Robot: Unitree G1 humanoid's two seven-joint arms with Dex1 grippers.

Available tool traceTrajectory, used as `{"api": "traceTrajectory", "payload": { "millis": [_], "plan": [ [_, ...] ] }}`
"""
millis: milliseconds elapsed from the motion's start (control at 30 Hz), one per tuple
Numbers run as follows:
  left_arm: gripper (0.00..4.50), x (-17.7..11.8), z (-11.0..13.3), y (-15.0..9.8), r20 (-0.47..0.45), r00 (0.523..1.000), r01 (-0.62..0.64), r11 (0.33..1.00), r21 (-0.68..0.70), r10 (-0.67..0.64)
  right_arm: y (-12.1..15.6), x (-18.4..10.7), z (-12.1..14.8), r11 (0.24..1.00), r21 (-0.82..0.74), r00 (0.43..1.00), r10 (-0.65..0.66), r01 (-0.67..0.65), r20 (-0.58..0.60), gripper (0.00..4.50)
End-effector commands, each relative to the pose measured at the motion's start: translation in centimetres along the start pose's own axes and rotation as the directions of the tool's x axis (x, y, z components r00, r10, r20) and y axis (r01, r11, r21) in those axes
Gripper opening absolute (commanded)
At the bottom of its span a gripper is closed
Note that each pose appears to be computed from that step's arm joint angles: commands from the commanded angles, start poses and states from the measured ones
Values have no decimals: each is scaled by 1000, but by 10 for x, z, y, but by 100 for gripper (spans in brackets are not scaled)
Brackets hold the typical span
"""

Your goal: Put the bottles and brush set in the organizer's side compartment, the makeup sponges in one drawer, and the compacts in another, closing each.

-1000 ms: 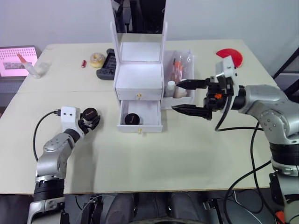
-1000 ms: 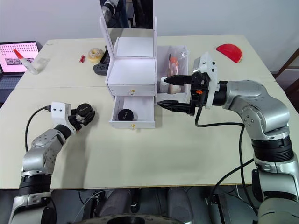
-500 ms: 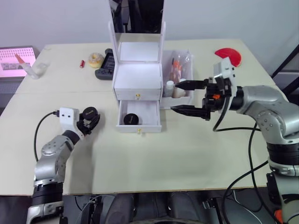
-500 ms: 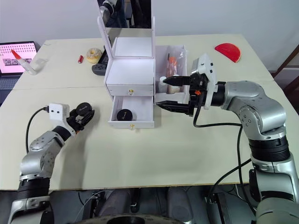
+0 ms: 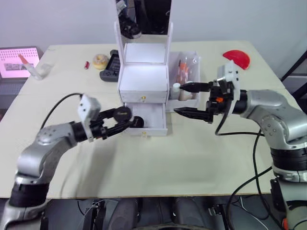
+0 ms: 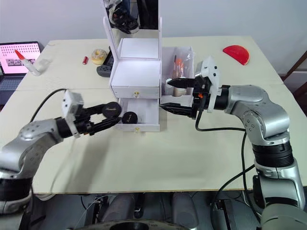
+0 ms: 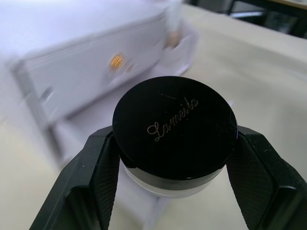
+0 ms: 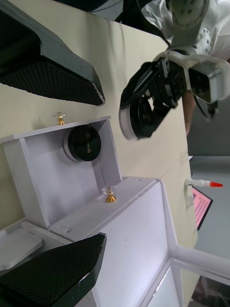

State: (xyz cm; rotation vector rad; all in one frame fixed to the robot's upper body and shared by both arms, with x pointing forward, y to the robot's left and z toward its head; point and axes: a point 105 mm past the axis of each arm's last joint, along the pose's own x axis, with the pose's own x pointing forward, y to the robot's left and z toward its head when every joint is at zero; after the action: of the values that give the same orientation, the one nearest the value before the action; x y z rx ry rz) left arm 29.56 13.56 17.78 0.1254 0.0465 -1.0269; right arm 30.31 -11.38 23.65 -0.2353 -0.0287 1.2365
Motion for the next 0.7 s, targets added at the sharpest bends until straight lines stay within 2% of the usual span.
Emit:
{"api": "traceTrajectory", "payload": {
  "millis": [33, 167, 700],
  "plan": [
    [266, 14, 1, -4, -32, 997, 71, 997, 35, -70, 3, -3, 13, 999, -49, 999, -18, 19, 27, 450],
    [266, 37, -6, -6, -74, 985, 162, 986, 48, -158, 5, -8, 13, 997, -48, 998, -53, 54, 24, 450],
    [266, 67, -8, -1, -95, 972, 222, 971, 94, -213, 13, -17, 12, 990, -34, 990, -139, 140, 28, 450]
  ]
}}
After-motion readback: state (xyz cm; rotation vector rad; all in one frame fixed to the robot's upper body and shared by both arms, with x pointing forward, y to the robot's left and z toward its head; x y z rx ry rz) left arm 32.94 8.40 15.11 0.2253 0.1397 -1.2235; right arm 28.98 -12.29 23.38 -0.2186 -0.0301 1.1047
